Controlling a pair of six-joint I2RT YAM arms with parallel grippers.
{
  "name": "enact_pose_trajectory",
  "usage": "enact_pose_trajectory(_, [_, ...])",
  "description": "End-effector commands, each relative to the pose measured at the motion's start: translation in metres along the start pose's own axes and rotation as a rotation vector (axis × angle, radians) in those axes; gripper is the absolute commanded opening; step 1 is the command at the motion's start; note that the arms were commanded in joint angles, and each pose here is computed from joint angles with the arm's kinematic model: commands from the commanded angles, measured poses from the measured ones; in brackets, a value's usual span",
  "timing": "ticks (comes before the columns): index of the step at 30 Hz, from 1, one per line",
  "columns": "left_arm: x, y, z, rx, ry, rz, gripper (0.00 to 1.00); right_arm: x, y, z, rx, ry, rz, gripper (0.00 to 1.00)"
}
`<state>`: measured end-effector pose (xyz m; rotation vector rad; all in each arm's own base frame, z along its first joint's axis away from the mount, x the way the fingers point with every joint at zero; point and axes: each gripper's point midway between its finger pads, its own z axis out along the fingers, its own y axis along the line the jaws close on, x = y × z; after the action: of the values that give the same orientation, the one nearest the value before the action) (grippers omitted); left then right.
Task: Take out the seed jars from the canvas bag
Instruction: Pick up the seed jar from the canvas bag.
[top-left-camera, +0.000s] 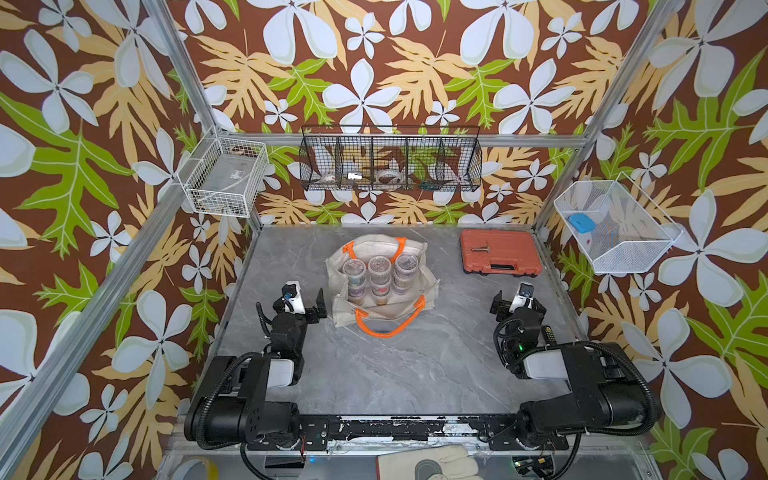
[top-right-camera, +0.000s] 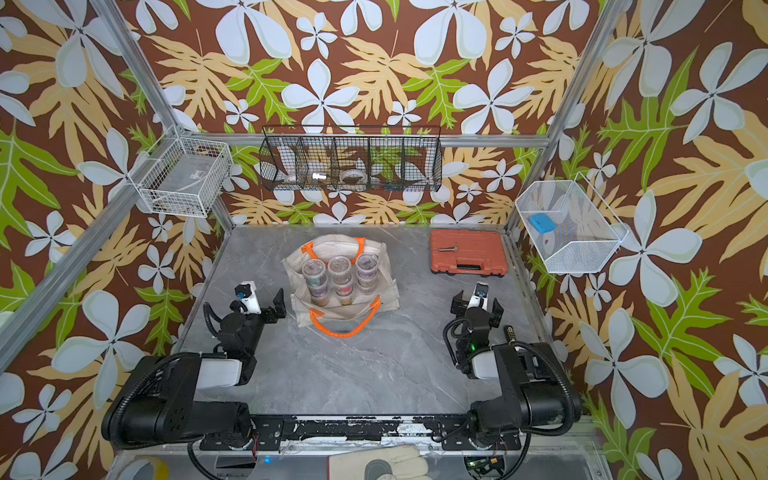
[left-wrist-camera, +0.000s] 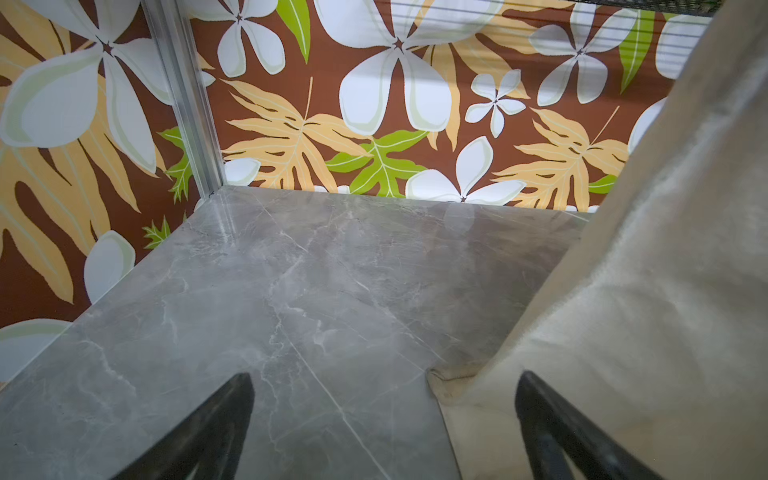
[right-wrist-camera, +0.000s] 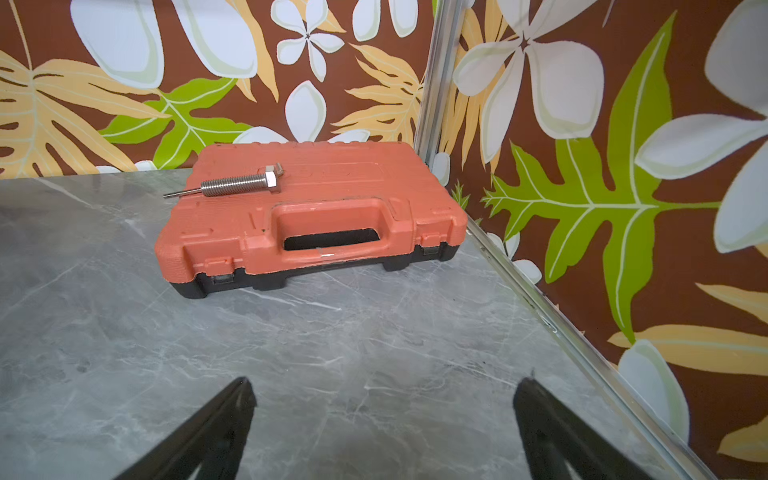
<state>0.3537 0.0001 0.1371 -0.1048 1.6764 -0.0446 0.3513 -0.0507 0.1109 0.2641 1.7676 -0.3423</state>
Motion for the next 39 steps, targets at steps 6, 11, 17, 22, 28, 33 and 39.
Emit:
enact_pose_trajectory(6, [-0.012, -0.002, 0.001, 0.010, -0.047, -0.014, 1.00, -0.009, -0.003, 0.000, 0.017, -0.033, 0.014, 1.00])
enact_pose_trajectory(11, [-0.012, -0.001, 0.001, 0.007, -0.047, -0.015, 1.00, -0.009, -0.003, 0.000, 0.017, -0.033, 0.013, 0.99])
enact_pose_trajectory(17, [-0.013, -0.001, 0.002, 0.006, -0.046, -0.015, 1.00, -0.008, -0.003, 0.001, 0.017, -0.030, 0.012, 0.99])
enact_pose_trajectory(22, [-0.012, -0.001, 0.002, 0.006, -0.046, -0.014, 1.00, -0.009, -0.003, 0.001, 0.017, -0.032, 0.013, 0.99])
enact_pose_trajectory(28, [-0.012, -0.002, 0.001, 0.007, -0.046, -0.011, 1.00, -0.009, -0.003, 0.000, 0.017, -0.033, 0.013, 1.00])
enact_pose_trajectory(33, [-0.027, 0.002, 0.000, -0.022, -0.045, -0.021, 1.00, -0.019, -0.004, -0.001, 0.012, -0.041, 0.018, 1.00])
enact_pose_trajectory(39, [-0.081, 0.027, -0.023, -0.203, -0.009, -0.274, 1.00, -0.099, 0.013, 0.008, -0.015, 0.127, 0.158, 0.99])
